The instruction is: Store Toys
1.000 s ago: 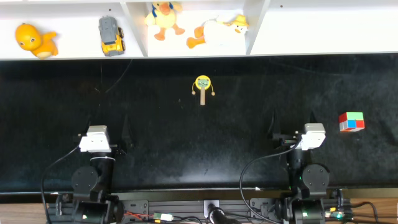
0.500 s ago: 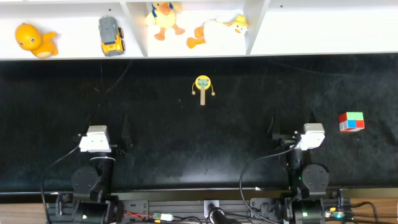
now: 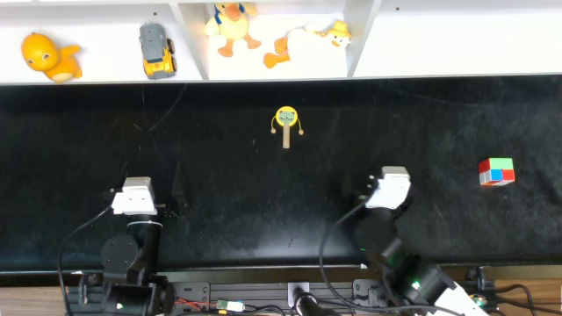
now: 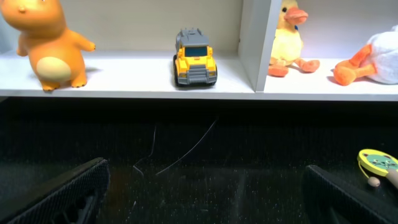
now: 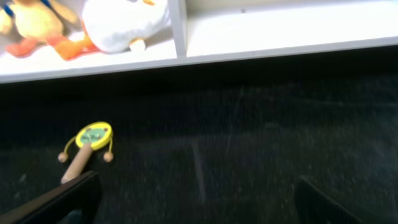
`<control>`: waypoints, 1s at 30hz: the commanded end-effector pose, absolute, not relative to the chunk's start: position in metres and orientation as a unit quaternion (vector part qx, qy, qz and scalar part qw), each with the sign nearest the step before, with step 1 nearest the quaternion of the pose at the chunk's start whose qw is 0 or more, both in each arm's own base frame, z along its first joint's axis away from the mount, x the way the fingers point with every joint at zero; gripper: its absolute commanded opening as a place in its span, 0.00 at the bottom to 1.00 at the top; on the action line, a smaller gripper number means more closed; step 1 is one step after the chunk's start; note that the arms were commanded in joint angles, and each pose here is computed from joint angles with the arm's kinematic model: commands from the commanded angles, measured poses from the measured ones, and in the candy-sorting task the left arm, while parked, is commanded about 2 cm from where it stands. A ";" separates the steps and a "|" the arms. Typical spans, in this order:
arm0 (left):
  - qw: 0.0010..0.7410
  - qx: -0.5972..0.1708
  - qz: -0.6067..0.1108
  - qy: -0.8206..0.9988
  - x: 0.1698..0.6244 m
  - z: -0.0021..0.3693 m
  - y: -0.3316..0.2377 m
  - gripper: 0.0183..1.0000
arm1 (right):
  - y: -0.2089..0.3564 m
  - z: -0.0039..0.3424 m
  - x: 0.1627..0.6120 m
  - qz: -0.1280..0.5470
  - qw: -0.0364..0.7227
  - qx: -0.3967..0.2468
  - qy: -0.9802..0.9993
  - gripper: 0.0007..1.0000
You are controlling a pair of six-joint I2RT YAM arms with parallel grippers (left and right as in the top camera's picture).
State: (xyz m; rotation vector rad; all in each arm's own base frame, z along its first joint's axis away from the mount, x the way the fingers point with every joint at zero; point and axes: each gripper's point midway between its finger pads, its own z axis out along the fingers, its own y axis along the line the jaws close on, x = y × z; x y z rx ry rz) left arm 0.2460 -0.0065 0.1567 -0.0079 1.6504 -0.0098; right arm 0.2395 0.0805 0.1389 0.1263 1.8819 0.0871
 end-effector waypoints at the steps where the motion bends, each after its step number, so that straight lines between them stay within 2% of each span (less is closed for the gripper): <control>1: 0.680 0.005 0.002 0.733 0.246 0.157 -0.007 1.00 | 0.104 0.157 0.246 0.033 0.566 0.094 0.819 1.00; 4: 0.680 0.005 0.002 0.733 0.246 0.157 -0.007 1.00 | 0.121 0.152 0.250 0.028 0.532 0.082 0.843 1.00; 9: 0.680 0.005 0.002 0.733 0.246 0.157 -0.007 1.00 | 0.168 0.137 0.255 0.053 0.454 0.024 0.889 1.00; 14: 0.680 0.005 0.002 0.733 0.246 0.157 -0.007 1.00 | 0.201 0.134 0.265 0.071 0.421 0.004 0.904 1.00; 21: 0.680 0.005 0.002 0.733 0.246 0.157 -0.007 1.00 | 0.218 0.120 0.277 0.023 0.381 -0.016 0.924 1.00; 24: 0.680 0.005 0.002 0.733 0.246 0.157 -0.007 1.00 | 0.224 0.116 0.286 0.024 0.366 0.008 0.930 1.00; 28: 0.680 0.005 0.002 0.733 0.246 0.157 -0.007 1.00 | 0.222 0.107 0.297 0.033 0.329 0.080 0.940 1.00; 30: 0.680 0.005 0.002 0.733 0.246 0.157 -0.007 1.00 | 0.222 0.104 0.303 0.041 0.311 0.096 0.945 1.00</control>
